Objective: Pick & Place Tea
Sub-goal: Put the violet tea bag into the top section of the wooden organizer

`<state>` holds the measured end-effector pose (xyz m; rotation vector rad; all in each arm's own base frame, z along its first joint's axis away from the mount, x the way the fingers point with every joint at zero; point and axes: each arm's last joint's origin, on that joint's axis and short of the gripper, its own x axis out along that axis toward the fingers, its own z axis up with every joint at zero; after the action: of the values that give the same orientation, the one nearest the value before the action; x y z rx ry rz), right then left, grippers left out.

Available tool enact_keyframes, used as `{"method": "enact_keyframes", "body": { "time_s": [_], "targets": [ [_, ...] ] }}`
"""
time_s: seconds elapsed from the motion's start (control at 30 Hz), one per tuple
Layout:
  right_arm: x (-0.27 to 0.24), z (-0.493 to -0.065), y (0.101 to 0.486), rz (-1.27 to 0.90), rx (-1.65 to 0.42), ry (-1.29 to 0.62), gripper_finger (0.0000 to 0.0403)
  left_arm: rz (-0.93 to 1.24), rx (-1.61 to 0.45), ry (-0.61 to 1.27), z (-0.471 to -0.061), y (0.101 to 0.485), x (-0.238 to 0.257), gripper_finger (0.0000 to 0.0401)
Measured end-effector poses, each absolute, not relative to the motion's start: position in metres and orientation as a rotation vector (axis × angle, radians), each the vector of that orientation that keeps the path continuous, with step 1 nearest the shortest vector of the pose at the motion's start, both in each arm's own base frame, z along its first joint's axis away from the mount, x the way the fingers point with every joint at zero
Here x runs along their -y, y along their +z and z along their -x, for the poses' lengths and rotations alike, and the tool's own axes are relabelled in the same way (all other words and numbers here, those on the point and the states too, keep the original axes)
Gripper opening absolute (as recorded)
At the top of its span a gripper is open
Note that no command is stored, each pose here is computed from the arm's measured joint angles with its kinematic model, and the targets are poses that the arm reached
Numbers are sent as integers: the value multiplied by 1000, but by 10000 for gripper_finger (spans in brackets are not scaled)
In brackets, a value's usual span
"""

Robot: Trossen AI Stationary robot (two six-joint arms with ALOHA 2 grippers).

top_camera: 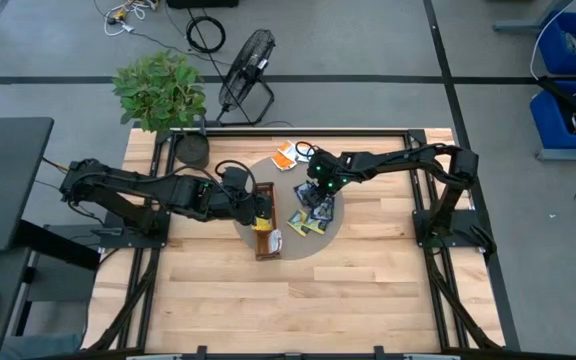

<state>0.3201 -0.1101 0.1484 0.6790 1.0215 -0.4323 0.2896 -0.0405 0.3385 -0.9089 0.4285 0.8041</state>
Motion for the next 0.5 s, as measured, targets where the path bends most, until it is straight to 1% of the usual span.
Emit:
{"method": "enact_keyframes", "body": {
  "time_s": [0.23, 0.27, 0.5],
  "targets": [
    [110, -320, 149, -668, -1018, -434, 23, 907, -429, 804, -290, 338, 40, 183],
    [110, -320, 149, -667, -1018, -434, 12, 907, -429, 804, -290, 338, 40, 183],
    [109, -319, 154, -703, -1009, -402, 4, 891, -436, 800, -290, 338, 40, 183]
  ]
}}
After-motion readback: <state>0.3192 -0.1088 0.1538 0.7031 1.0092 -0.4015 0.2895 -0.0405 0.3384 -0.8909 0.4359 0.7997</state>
